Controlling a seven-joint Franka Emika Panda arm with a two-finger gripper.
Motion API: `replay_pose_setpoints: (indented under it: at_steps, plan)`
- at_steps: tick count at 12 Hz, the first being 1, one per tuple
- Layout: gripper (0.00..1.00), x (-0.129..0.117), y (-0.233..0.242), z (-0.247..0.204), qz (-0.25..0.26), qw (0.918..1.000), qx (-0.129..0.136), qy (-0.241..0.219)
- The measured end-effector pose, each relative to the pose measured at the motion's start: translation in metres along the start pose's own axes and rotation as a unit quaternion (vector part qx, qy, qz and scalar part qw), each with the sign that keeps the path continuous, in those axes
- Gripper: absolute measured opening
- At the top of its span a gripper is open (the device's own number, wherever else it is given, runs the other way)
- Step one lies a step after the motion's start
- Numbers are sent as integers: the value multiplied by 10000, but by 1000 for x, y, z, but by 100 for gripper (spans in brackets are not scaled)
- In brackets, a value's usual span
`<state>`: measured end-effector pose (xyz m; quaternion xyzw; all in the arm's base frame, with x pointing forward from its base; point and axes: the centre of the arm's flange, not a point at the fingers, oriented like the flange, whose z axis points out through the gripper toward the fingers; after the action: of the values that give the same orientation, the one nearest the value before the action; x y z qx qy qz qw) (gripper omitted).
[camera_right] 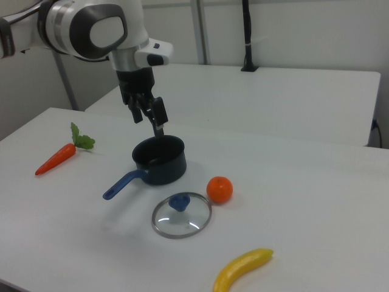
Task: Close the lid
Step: 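Move the gripper toward the glass lid beside the saucepan, then lower the gripper onto the blue knob of the glass lid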
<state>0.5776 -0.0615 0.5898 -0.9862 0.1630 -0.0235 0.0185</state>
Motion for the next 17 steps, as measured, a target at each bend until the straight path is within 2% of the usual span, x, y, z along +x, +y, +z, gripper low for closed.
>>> replay_pose_setpoints:
  at_steps: [4,9,10,11,13,15,17]
  plan:
    - [100,19,50,41,240,9991,-139,-332]
    - [100,38,74,134,-657,9965,-155,-502]
    - [100,41,77,139,-371,9981,47,-480]
    - [100,44,81,139,176,9990,151,-390]
    - [100,48,85,136,1183,9925,174,-243]
    - [100,48,88,138,2214,9747,150,-261]
    - [100,42,87,152,2834,9580,85,-420]
